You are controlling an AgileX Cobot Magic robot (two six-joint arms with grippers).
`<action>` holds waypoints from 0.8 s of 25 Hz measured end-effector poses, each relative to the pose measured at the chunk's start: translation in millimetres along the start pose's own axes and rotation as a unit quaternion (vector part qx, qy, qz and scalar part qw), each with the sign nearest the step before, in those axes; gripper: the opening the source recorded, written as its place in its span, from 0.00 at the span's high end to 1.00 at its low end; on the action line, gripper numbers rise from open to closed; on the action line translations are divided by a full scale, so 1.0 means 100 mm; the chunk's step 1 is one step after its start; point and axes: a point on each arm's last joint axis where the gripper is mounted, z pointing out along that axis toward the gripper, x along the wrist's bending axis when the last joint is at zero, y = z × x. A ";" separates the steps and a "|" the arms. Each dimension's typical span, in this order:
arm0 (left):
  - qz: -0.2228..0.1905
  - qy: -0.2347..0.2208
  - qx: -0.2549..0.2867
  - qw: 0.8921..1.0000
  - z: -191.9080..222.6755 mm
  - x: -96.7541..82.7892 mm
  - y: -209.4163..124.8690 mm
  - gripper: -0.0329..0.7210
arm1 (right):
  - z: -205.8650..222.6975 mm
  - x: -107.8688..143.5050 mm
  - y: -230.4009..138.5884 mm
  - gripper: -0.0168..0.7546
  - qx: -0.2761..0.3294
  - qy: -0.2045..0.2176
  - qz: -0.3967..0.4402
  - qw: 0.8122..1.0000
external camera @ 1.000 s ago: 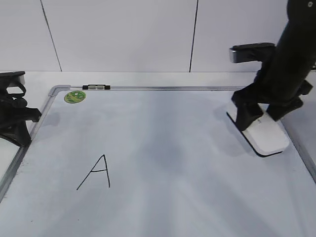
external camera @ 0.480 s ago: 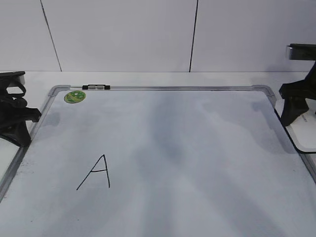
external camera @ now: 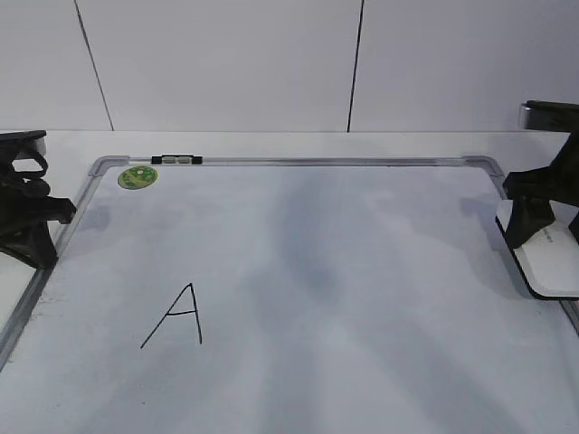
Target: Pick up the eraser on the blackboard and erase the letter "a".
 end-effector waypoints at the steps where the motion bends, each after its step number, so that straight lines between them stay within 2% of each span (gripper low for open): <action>1: 0.000 0.000 0.000 1.000 0.00 0.00 0.00 0.92 | 0.00 0.00 0.00 0.24 0.000 0.000 0.000 1.000; 20: 0.000 0.000 0.000 1.000 0.00 0.00 0.00 0.91 | 0.01 0.00 0.04 0.24 -0.019 -0.001 0.001 1.000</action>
